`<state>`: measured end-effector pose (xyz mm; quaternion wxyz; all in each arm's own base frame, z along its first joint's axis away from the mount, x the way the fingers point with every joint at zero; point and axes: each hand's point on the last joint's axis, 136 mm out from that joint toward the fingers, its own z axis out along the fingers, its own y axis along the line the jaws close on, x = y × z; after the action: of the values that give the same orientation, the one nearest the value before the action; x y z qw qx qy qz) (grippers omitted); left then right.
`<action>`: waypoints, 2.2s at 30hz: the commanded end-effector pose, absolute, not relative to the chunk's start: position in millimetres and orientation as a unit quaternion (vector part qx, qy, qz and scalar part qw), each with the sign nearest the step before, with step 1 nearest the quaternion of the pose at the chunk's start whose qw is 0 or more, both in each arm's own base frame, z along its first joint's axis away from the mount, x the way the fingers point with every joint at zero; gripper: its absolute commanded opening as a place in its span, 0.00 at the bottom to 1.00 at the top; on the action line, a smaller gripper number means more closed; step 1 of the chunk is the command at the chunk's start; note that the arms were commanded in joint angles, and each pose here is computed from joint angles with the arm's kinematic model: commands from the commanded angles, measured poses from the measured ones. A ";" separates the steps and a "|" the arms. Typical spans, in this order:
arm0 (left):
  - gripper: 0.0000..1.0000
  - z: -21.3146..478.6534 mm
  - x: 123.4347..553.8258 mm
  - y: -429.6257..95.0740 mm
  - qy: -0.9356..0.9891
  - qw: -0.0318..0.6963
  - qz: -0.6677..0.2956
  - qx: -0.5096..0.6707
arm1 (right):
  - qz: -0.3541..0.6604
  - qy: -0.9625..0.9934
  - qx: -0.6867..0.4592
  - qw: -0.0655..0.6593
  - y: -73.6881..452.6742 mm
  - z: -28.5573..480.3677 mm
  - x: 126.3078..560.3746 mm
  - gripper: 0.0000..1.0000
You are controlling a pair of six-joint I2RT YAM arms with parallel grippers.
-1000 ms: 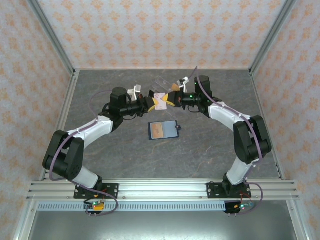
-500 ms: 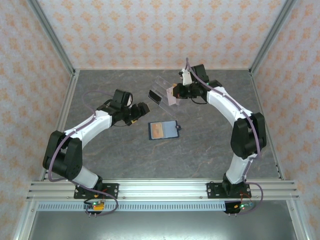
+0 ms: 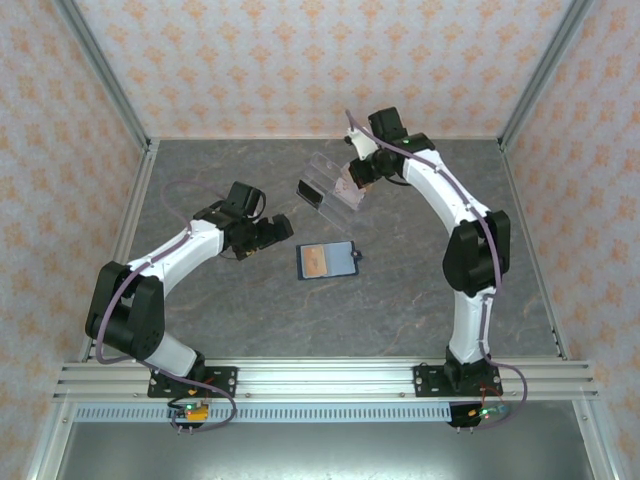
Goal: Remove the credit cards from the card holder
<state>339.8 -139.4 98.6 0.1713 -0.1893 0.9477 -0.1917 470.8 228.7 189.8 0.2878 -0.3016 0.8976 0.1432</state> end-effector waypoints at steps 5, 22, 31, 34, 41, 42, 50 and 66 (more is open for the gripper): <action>1.00 114.6 339.9 -131.4 0.948 0.188 -0.177 -0.185 | 0.113 0.893 -0.360 0.245 233.0 169.4 475.0 0.00; 1.00 105.5 340.6 -140.9 0.948 0.168 -0.197 -0.184 | 0.075 0.893 -0.395 0.203 236.7 136.8 483.0 0.00; 1.00 103.9 340.2 -142.4 0.949 0.165 -0.200 -0.182 | 0.053 0.893 -0.399 0.199 236.1 132.0 487.5 0.11; 1.00 102.8 340.5 -143.0 0.949 0.163 -0.201 -0.183 | 0.051 0.894 -0.399 0.198 236.9 132.2 487.5 0.17; 1.00 102.9 340.3 -143.1 0.949 0.162 -0.201 -0.183 | 0.058 0.896 -0.387 0.210 240.7 149.9 485.1 0.27; 1.00 103.5 340.4 -143.2 0.948 0.163 -0.201 -0.184 | 0.061 0.897 -0.383 0.214 240.9 155.0 483.9 0.27; 1.00 104.4 338.6 -132.5 0.949 0.171 -0.176 -0.197 | 0.101 0.918 -0.294 0.245 243.4 196.7 463.8 0.42; 1.00 100.5 336.1 -103.5 0.945 0.191 -0.126 -0.233 | 0.195 0.957 -0.089 0.193 293.3 139.4 341.1 0.54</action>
<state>338.4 -118.0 93.9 0.1776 -0.2131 0.9494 -0.1474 347.4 286.3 143.5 0.1952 -0.1606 0.9517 0.1741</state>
